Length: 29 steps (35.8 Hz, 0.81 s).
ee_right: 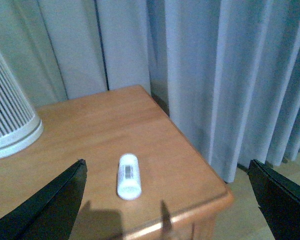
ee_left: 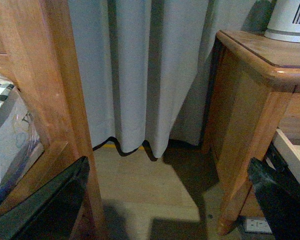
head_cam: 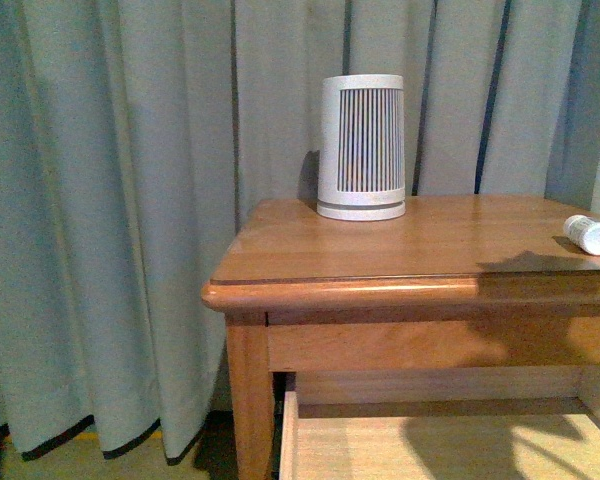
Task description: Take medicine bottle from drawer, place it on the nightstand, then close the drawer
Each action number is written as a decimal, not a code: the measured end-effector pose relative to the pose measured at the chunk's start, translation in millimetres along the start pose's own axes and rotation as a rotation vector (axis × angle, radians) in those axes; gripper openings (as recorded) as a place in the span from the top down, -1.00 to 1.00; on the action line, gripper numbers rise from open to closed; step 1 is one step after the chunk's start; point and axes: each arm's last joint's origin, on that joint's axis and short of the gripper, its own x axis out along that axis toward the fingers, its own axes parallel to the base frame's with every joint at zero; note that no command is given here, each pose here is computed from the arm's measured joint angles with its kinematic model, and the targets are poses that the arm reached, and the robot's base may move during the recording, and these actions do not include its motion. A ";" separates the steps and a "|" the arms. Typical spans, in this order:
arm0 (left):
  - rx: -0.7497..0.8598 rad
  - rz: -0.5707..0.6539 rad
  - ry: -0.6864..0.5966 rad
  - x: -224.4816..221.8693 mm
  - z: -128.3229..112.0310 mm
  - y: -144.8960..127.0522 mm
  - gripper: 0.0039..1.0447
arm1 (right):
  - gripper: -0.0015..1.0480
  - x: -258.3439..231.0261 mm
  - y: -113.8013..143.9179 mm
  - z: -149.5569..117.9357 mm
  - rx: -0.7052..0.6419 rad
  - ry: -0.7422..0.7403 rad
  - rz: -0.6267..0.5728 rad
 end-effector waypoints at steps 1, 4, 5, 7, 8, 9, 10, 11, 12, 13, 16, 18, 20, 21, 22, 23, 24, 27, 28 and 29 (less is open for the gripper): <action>0.000 0.000 0.000 0.0 0.0 0.0 -0.88 | -0.87 -13.1 -7.0 -6.4 -0.002 0.006 -0.003; 0.000 0.000 0.000 0.0 0.0 0.0 -0.88 | -0.87 -44.6 -21.3 -26.1 -0.013 0.026 -0.002; 0.000 0.000 0.000 0.0 0.0 0.0 -0.88 | -0.87 -55.4 -26.0 -33.8 -0.015 0.041 0.008; 0.000 0.000 0.000 0.0 0.0 0.0 -0.88 | -0.87 -81.8 -36.2 -55.3 -0.040 0.096 0.021; 0.000 0.000 0.000 0.0 0.0 0.0 -0.88 | -0.87 -95.2 -40.9 -67.5 -0.050 0.128 0.029; 0.000 0.000 0.000 0.0 0.0 0.0 -0.88 | -0.87 -106.8 -44.6 -78.3 -0.058 0.160 0.037; 0.000 0.000 0.000 0.0 0.0 0.0 -0.88 | -0.87 -115.0 -46.8 -86.2 -0.066 0.185 0.045; 0.000 0.000 0.000 0.0 0.0 0.0 -0.88 | -0.87 -126.0 -49.3 -97.8 -0.076 0.224 0.065; 0.000 0.000 0.000 0.0 0.0 0.0 -0.88 | -0.87 -133.0 -50.5 -106.2 -0.088 0.255 0.084; 0.000 0.000 0.000 0.0 0.0 0.0 -0.88 | -0.87 -139.9 -51.3 -117.0 -0.100 0.295 0.102; 0.000 0.000 0.000 0.0 0.0 0.0 -0.88 | -0.87 -146.8 -51.9 -137.8 -0.121 0.368 0.125; 0.000 0.000 0.000 0.0 0.0 0.0 -0.88 | -0.87 -148.6 -52.6 -151.0 -0.137 0.399 0.123; 0.000 0.000 0.000 0.0 0.0 0.0 -0.88 | -0.87 -148.5 -52.6 -159.4 -0.139 0.416 0.123; 0.000 0.000 0.000 0.0 0.0 0.0 -0.88 | -0.87 -148.2 -52.5 -163.3 -0.140 0.427 0.127; 0.000 0.000 0.000 0.0 0.0 0.0 -0.88 | -0.87 -147.3 -52.2 -168.2 -0.138 0.444 0.125; 0.000 0.000 0.000 0.0 0.0 0.0 -0.88 | -0.87 -146.6 -51.9 -171.7 -0.140 0.456 0.126; 0.000 0.000 0.000 0.0 0.0 0.0 -0.88 | -0.87 -145.1 -51.5 -176.7 -0.142 0.473 0.126; 0.000 0.000 0.000 0.0 0.0 0.0 -0.88 | -0.87 -140.7 -51.1 -190.0 -0.155 0.499 0.115; 0.000 0.000 0.000 0.0 0.0 0.0 -0.88 | -0.87 -138.0 -50.8 -195.9 -0.156 0.506 0.110; 0.000 0.000 0.000 0.0 0.0 0.0 -0.88 | -0.87 -136.1 -49.9 -199.5 -0.160 0.509 0.112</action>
